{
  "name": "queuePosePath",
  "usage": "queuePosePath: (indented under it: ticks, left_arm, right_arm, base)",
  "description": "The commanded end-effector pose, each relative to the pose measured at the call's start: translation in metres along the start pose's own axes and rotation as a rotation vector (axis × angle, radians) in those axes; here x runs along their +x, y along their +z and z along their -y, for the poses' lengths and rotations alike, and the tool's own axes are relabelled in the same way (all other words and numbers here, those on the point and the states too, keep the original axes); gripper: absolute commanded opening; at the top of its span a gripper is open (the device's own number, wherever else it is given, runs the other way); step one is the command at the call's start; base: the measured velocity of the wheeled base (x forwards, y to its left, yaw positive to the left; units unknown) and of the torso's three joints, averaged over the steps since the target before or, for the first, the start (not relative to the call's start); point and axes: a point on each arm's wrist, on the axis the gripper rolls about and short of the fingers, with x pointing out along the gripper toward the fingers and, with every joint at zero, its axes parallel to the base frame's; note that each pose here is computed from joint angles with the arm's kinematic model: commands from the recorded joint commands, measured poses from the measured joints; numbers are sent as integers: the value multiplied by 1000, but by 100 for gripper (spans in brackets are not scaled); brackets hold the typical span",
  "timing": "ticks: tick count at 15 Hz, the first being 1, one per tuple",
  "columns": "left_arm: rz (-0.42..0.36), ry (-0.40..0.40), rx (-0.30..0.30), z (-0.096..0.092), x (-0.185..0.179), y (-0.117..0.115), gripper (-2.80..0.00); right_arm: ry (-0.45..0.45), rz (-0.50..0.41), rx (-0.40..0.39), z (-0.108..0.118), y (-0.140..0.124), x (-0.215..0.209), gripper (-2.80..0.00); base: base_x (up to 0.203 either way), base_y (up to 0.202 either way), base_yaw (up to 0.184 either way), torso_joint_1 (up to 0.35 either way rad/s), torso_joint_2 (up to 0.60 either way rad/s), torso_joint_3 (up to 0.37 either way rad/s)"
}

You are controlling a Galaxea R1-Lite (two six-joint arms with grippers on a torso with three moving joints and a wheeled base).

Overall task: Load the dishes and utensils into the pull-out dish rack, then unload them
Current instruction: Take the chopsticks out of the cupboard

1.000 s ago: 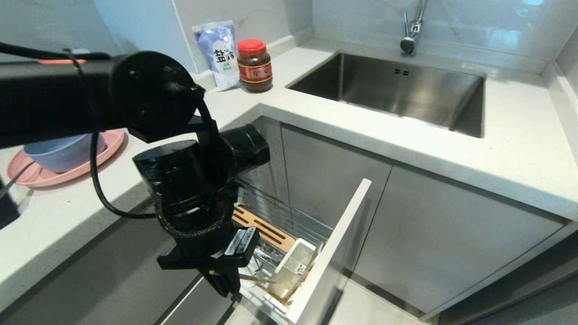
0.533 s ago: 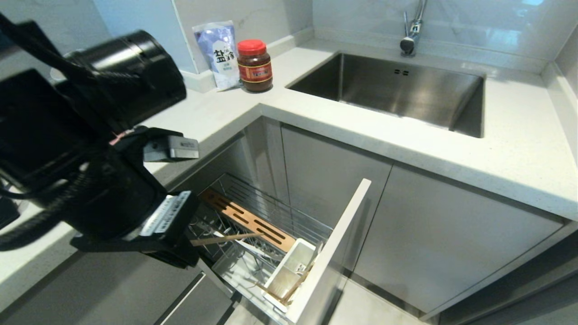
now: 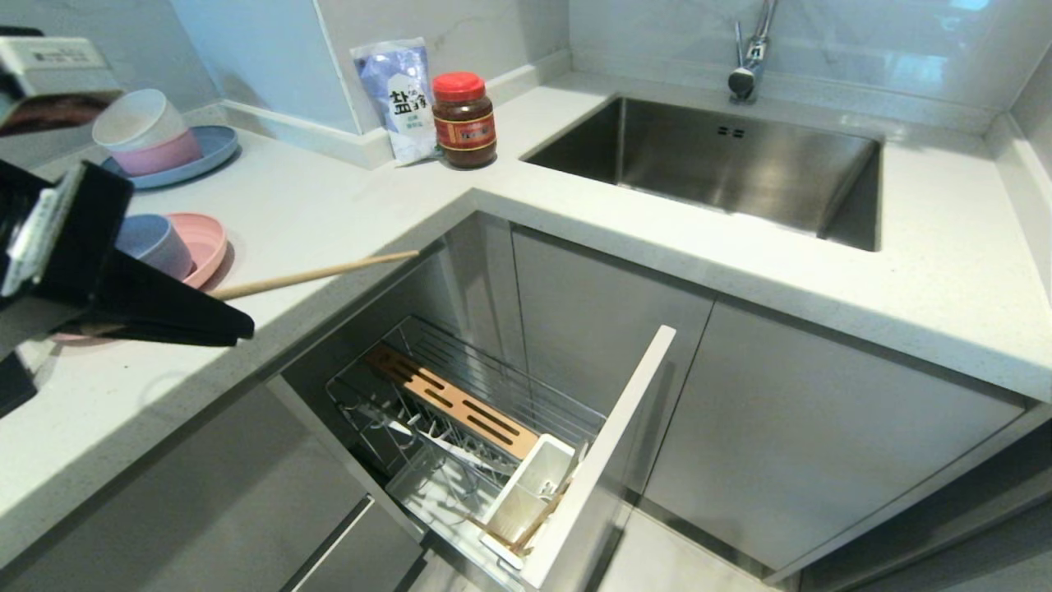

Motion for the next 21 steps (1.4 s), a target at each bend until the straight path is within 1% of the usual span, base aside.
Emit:
queuePosePath:
  ticks: [1,2,6,8,10,11,13,14,15,16,17,19,21]
  left_arm:
    - [128,65,-69,-13,-15,4,-280]
    - [183,101,-98,-17,-18,7,-280]
    - [444,285,-240,-36,-36,21,-280]
    - [522,405,-308,-49,-43,24,-280]
    - [582,526,-383,-63,-51,24,-280]
    - [607,576,-409,-69,-56,22,-280]
    - [639,679,-465,-79,-62,19,-280]
    - [637,727,-494,-85,-62,15,-280]
    - [611,776,-521,-92,-57,9,-280]
    - [571,808,-537,-98,-49,3,-280]
    - [541,828,-549,-104,-40,-5,-280]
    - [519,850,-566,-114,-25,-16,-280]
    - [533,857,-573,-124,-6,-23,-280]
  right_arm:
    - [0,4,0,0,0,0,-280]
    - [0,3,0,0,-1,0,-280]
    - [-1,3,0,0,-1,0,-280]
    - [1,2,0,0,0,0,-280]
    - [0,4,0,0,0,0,-280]
    - [0,4,0,0,0,0,-280]
    - [-1,2,0,0,-1,0,-280]
    - [-1,3,0,0,-1,0,-280]
    - [0,3,0,0,-1,0,-280]
    - [0,2,0,0,-1,0,-280]
    - [0,3,0,0,-1,0,-280]
    - [0,4,0,0,0,0,-280]
    - [1,2,0,0,0,0,-280]
  base:
    - [0,0,0,0,0,0]
    - [0,0,0,0,0,0]
    - [0,0,0,0,0,0]
    - [0,0,0,0,0,0]
    - [0,0,0,0,0,0]
    - [0,0,0,0,0,0]
    - [0,0,0,0,0,0]
    - [0,0,0,0,0,0]
    - [0,0,0,0,0,0]
    - [0,0,0,0,0,0]
    - [0,0,0,0,0,0]
    - [0,0,0,0,0,0]
    - [0,0,0,0,0,0]
